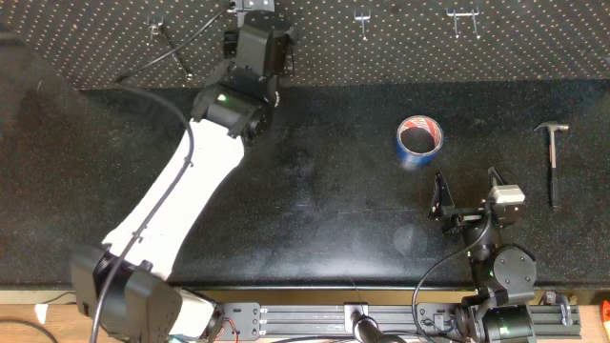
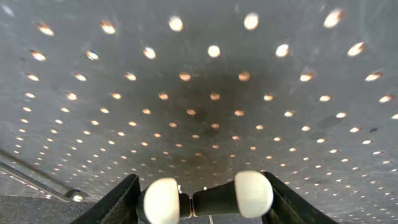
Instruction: Place Tools Onto Pegboard
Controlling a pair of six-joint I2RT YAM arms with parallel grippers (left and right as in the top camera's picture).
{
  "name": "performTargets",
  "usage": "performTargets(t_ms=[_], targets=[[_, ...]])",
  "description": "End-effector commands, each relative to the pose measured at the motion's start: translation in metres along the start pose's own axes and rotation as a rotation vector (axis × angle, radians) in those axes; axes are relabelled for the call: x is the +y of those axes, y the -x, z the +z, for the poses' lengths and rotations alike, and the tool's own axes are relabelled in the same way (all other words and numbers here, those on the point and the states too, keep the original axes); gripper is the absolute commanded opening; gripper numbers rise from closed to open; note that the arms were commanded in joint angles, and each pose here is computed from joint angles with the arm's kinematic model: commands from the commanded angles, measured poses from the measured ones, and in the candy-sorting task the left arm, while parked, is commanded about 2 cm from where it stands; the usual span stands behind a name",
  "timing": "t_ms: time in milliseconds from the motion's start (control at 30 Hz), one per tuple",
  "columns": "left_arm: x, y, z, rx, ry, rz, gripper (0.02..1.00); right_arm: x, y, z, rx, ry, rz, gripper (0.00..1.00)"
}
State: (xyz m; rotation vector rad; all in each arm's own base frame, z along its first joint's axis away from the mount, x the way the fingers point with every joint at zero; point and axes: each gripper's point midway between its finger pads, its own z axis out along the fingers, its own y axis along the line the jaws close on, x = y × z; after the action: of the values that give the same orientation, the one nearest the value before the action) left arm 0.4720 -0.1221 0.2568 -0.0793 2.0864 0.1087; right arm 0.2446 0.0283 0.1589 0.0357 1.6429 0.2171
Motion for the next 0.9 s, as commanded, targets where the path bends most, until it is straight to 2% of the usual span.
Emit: performTargets(t_ms=[33,533,600,633,733,767,900], targets=[[-0.005,-0.008,0.014,0.019,0.002,0.021,0.029,-0.001,-0.002,0.0,0.001,-0.005,0.011,0.976],[-0.007,-0.054,0.045,0.151,0.02,0.071,0.029,-0.001,-0.002,0.0,0.001,-0.005,0.011,0.976],[-0.002,-0.058,0.048,0.163,0.03,0.071,0.305,-0.001,-0.002,0.0,0.001,-0.005,0.011,0.976],[0.001,-0.06,0.049,0.175,0.038,0.074,0.349,-0.001,-0.002,0.0,0.001,-0.005,0.012,0.976],[0.009,-0.068,0.049,0.211,0.051,0.08,0.621,-0.001,-0.002,0.0,0.002,-0.005,0.011,0.976],[0.008,-0.068,0.05,0.211,0.044,0.078,0.996,-0.001,-0.002,0.0,0.002,-0.005,0.011,0.976],[0.009,-0.067,0.048,0.211,0.042,0.078,0.996,-0.001,-0.002,0.0,0.001,-0.005,0.011,0.976]])
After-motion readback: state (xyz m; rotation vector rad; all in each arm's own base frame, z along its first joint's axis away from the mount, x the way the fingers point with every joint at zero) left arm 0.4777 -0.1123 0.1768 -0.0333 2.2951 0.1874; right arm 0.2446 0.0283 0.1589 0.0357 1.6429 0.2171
